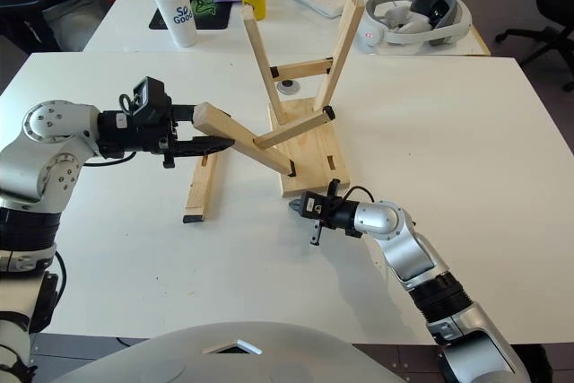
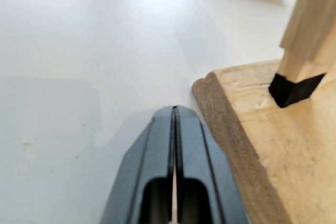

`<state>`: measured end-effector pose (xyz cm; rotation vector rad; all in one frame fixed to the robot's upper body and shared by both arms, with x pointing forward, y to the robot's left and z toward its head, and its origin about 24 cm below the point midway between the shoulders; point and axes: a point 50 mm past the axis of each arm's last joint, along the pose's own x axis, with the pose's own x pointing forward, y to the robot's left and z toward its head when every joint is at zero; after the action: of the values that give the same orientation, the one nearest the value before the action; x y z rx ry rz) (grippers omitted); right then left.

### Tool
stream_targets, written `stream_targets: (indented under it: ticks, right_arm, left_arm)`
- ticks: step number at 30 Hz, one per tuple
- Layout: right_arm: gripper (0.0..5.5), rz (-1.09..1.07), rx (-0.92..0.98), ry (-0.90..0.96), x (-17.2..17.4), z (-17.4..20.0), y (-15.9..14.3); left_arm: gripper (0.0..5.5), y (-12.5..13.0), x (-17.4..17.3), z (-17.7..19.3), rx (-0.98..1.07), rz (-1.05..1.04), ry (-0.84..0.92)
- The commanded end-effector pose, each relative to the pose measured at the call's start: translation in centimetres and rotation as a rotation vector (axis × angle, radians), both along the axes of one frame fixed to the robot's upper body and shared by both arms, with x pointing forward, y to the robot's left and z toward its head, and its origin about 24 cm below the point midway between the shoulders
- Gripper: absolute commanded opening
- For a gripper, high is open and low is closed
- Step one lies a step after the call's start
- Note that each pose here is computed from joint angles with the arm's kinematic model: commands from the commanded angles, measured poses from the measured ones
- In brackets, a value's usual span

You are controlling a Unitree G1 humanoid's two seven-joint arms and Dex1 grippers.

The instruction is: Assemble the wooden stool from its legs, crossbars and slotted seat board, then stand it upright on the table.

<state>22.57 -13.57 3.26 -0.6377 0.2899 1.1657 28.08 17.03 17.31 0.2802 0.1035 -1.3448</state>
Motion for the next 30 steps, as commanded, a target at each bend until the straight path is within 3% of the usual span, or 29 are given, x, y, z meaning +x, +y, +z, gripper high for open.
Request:
stream_targets:
  ticks: [1,6,8,13,17,24,30]
  right_arm:
    - [0.0,-0.12,0.199,0.097,-0.1,1.3,-0.5]
    - [0.0,-0.317,0.461,0.077,0.9,3.4,-0.5]
    - [0.0,-0.387,0.473,0.04,1.3,3.6,-0.6]
    - [0.0,-0.482,0.184,-0.069,1.7,1.1,-2.0]
    - [0.0,-0.549,0.13,-0.09,1.8,0.3,-2.5]
    - [0.0,-0.437,-0.077,-0.022,-0.3,-2.2,-1.8]
    - [0.0,-0.427,-0.114,0.029,-1.3,-3.0,-1.5]
  left_arm:
    - [2.07,-0.5,0.2,0.5,0.016,-0.037,0.04]
    - [2.07,-0.3,0.5,1.3,0.049,-0.044,0.044]
    - [2.07,-0.4,0.7,1.7,0.069,-0.051,0.046]
    - [2.07,-0.9,1.3,2.7,0.097,-0.08,0.034]
    - [2.07,-1.3,1.3,2.9,0.109,-0.091,0.032]
    - [2.07,-2.6,1.3,3.1,0.112,-0.105,0.036]
    - [2.07,-2.4,1.6,3.4,0.158,-0.085,0.027]
